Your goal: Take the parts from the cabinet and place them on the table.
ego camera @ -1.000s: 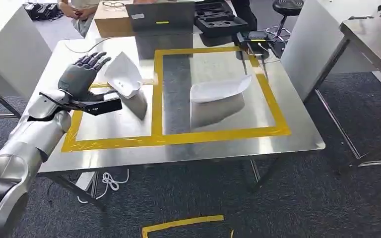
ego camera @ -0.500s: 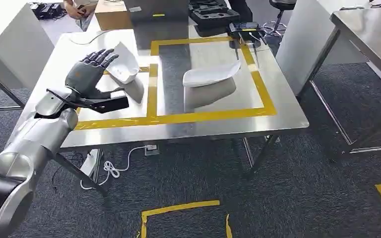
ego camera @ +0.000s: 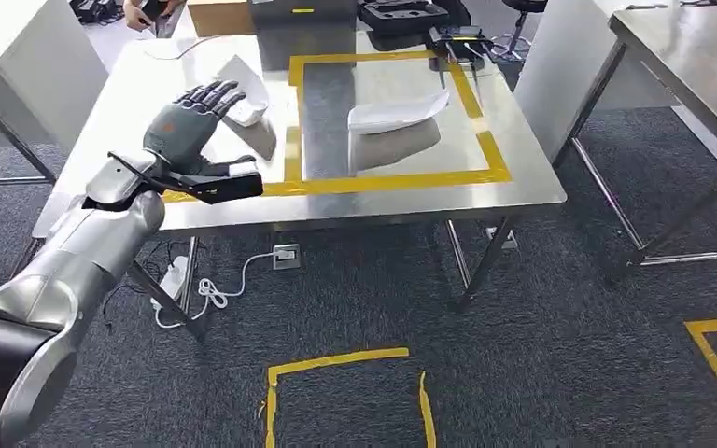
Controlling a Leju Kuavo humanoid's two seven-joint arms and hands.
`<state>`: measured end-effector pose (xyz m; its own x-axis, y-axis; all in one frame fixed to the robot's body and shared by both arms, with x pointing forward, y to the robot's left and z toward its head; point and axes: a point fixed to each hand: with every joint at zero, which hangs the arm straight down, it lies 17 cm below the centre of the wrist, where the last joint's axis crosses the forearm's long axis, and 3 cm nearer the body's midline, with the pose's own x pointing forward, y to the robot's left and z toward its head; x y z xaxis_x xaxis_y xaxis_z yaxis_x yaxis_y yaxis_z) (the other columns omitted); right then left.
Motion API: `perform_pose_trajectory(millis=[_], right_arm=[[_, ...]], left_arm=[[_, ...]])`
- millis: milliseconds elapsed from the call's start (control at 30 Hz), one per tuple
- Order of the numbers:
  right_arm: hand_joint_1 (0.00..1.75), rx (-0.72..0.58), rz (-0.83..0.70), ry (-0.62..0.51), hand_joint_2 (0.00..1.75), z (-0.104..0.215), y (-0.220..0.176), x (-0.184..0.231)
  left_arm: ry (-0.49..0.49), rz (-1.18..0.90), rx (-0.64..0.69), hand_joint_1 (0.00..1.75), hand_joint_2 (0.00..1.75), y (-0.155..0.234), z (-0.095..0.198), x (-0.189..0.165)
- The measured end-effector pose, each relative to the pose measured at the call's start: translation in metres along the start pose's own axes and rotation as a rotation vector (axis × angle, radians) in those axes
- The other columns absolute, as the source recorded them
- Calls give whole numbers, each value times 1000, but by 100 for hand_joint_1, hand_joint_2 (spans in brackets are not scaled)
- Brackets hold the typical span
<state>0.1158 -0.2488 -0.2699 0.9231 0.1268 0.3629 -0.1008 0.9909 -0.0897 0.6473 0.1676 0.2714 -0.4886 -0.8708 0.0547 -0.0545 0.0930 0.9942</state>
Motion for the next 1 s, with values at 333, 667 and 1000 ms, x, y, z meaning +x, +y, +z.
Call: perform_pose_trajectory(millis=[333,667,1000], right_arm=[[0,0,-2,8,0,1,0,-4],[0,-5,5,21,0,1,-1,-8],[0,-18,7,32,0,0,-8,-8]], left_arm=[[-18,6,5,0,0,5,-8,15],[-50,-2,42,0,0,27,-19,33],[-93,16,49,0,0,17,-16,44]])
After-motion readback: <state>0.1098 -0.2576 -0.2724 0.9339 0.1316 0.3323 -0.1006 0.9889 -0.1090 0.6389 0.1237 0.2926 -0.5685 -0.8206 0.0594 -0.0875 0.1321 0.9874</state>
